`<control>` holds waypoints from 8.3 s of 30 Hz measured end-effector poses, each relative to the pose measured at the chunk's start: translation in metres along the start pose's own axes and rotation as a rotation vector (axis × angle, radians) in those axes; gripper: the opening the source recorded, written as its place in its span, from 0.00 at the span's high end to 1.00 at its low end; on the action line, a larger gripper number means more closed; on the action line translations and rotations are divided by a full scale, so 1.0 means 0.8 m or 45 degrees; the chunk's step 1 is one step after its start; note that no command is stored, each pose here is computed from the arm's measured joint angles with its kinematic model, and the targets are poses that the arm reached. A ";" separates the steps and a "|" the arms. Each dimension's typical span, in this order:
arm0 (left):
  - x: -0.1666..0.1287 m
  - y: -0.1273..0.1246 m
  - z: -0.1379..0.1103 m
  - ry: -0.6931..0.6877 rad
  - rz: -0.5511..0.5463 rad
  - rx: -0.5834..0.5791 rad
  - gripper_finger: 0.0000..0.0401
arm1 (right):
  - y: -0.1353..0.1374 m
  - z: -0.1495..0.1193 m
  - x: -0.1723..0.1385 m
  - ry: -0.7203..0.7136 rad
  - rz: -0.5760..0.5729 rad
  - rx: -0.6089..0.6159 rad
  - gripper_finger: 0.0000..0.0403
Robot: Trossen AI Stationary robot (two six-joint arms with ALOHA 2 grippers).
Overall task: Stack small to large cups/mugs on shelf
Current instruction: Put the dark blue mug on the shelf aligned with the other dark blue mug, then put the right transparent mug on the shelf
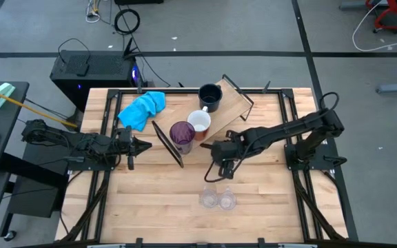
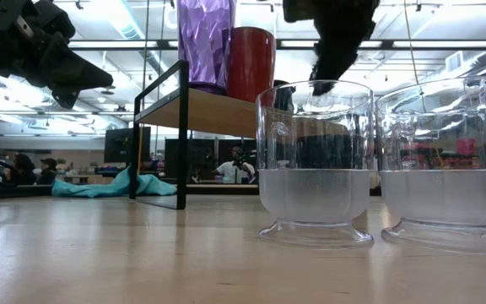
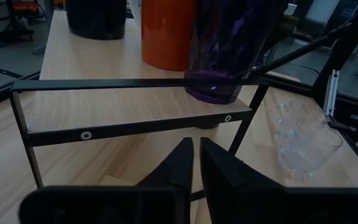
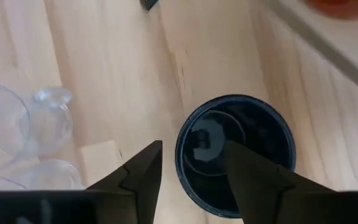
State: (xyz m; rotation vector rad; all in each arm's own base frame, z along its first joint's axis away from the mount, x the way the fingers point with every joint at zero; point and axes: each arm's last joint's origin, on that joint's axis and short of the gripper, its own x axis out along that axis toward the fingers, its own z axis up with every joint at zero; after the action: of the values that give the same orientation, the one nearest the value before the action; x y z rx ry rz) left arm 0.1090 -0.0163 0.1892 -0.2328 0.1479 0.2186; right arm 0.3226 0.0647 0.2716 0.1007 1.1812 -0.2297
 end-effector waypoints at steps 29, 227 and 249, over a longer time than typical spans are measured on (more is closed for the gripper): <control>0.000 0.000 0.000 0.000 0.000 0.000 0.93 | 0.008 -0.046 0.086 0.224 0.007 -0.158 0.56; 0.000 0.000 0.000 0.000 0.000 -0.001 0.91 | -0.127 -0.001 -0.101 0.165 -0.236 -0.093 0.48; 0.000 0.000 0.000 0.000 0.000 0.000 0.91 | -0.139 -0.001 -0.067 0.147 -0.301 -0.167 0.48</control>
State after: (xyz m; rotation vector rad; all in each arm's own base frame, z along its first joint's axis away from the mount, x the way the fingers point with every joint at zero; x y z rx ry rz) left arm 0.1090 -0.0163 0.1893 -0.2329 0.1477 0.2186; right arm 0.2772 -0.0364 0.3258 -0.1433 1.3204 -0.3568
